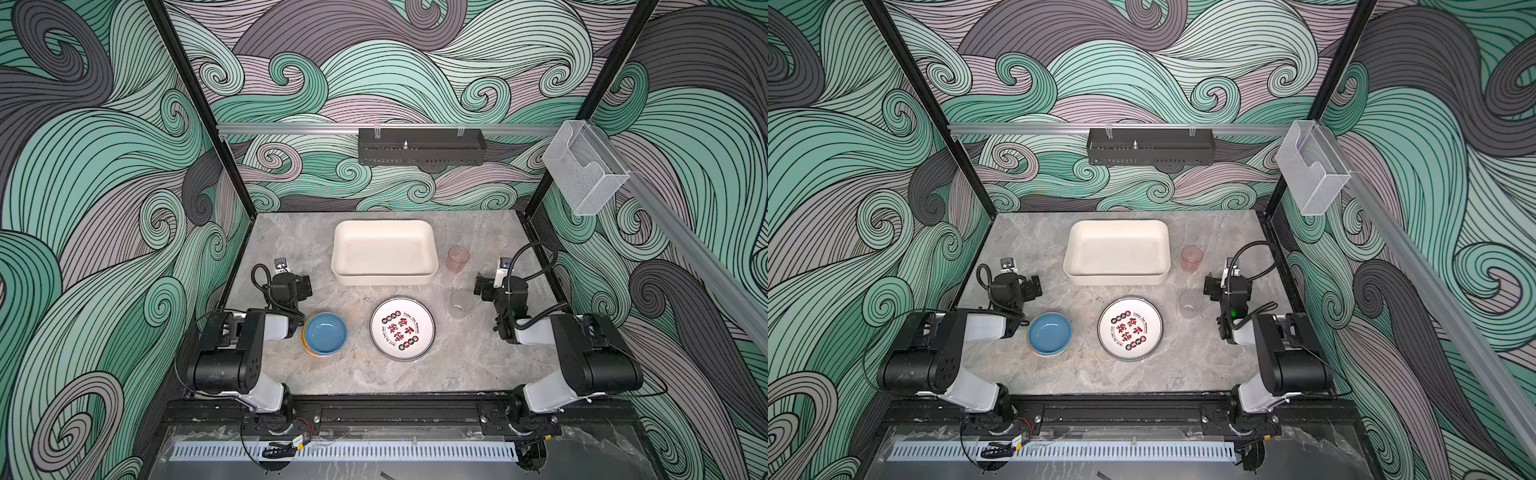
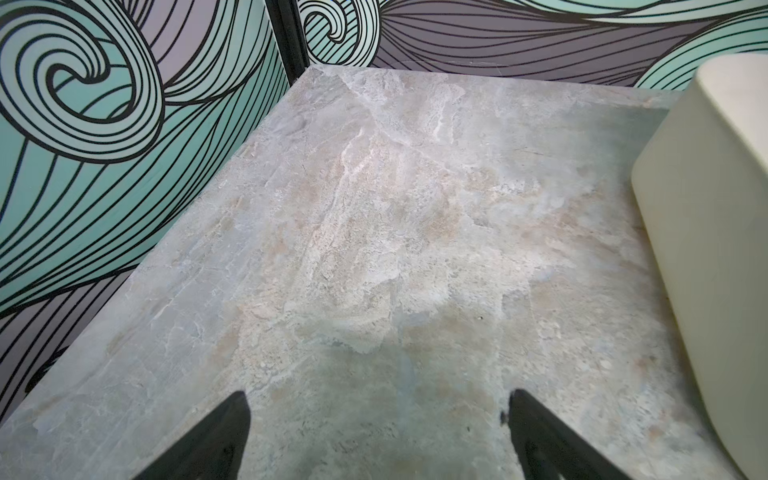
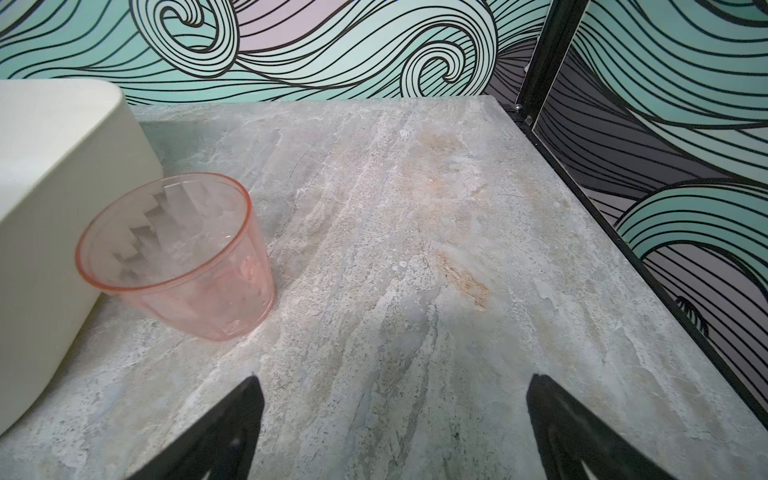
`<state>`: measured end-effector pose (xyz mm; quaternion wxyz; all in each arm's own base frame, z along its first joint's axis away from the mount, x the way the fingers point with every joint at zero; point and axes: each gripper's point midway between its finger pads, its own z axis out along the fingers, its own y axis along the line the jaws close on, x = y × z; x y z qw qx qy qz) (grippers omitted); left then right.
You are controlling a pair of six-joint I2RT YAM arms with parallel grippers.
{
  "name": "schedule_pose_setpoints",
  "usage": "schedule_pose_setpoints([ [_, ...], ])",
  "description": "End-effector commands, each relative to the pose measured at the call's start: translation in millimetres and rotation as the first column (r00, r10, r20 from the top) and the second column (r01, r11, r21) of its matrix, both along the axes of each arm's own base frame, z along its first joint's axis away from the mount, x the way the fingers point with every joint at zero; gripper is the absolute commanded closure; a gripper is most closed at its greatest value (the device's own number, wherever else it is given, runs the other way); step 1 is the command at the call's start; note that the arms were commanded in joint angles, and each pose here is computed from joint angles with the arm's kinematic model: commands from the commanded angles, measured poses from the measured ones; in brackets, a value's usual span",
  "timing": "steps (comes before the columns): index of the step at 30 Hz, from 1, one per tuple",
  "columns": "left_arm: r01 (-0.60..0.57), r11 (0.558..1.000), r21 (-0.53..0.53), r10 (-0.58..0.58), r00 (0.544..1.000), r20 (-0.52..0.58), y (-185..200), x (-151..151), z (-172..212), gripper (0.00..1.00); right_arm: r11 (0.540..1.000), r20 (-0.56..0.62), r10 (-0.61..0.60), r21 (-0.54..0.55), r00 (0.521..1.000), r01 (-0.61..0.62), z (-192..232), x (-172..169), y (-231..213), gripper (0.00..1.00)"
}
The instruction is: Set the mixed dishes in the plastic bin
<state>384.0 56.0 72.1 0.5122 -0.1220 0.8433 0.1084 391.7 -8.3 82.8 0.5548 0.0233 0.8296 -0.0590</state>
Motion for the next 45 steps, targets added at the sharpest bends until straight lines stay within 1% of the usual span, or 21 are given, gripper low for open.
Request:
schedule_pose_setpoints([
  [1,-0.002,1.000,-0.006,0.002,0.999,0.037,2,7,14,0.01,1.000,0.031,0.020,0.002,0.999,-0.020,10,5,2,0.01],
  [26,-0.001,1.000,-0.006,0.002,0.999,0.037,2,6,14,0.01,1.000,0.030,0.022,0.002,0.999,-0.022,10,4,3,0.01],
  [29,-0.011,1.000,0.006,0.011,0.999,0.047,4,6,24,0.01,0.999,0.046,-0.051,0.001,0.998,0.051,23,3,-9,0.01],
  [32,-0.061,0.998,-0.013,0.060,0.998,-0.033,10,4,33,0.01,0.999,0.011,-0.052,-0.001,0.999,0.052,42,2,-9,0.01],
  [33,-0.076,0.997,-0.017,0.076,0.997,-0.035,12,4,42,0.01,0.999,-0.005,-0.048,-0.001,0.999,0.048,46,0,-8,0.01],
  [35,-0.102,0.994,-0.029,0.101,0.994,-0.030,14,0,54,0.01,0.997,0.011,-0.071,0.031,0.997,0.070,62,0,-10,0.01],
  [38,-0.158,0.987,-0.038,0.157,0.987,-0.025,21,-6,70,0.01,0.995,0.049,-0.037,0.095,0.998,0.033,86,-2,-1,0.01],
  [39,-0.171,0.984,-0.046,0.170,0.985,-0.019,22,-7,78,0.01,0.991,0.057,-0.046,0.128,0.997,0.038,96,-3,-1,0.01],
  [41,-0.199,0.976,-0.089,0.199,0.980,-0.011,23,-9,94,0.01,0.971,0.045,-0.124,0.211,0.991,0.112,110,-9,-8,0.01],
  [42,-0.217,0.967,-0.133,0.219,0.976,0.000,22,-10,102,0.01,0.944,0.015,-0.190,0.278,0.982,0.178,115,-15,-14,0.01],
  [43,-0.231,0.955,-0.187,0.235,0.972,0.001,20,-10,108,0.02,0.892,-0.046,-0.264,0.368,0.963,0.262,114,-24,-21,0.01],
  [44,-0.243,0.940,-0.238,0.245,0.969,-0.021,17,-12,111,0.01,0.848,-0.091,-0.303,0.429,0.949,0.312,115,-32,-24,0.01],
  [45,-0.238,0.929,-0.283,0.238,0.971,-0.036,11,-11,114,0.01,0.808,-0.108,-0.295,0.503,0.950,0.308,117,-34,-21,0.01],
])
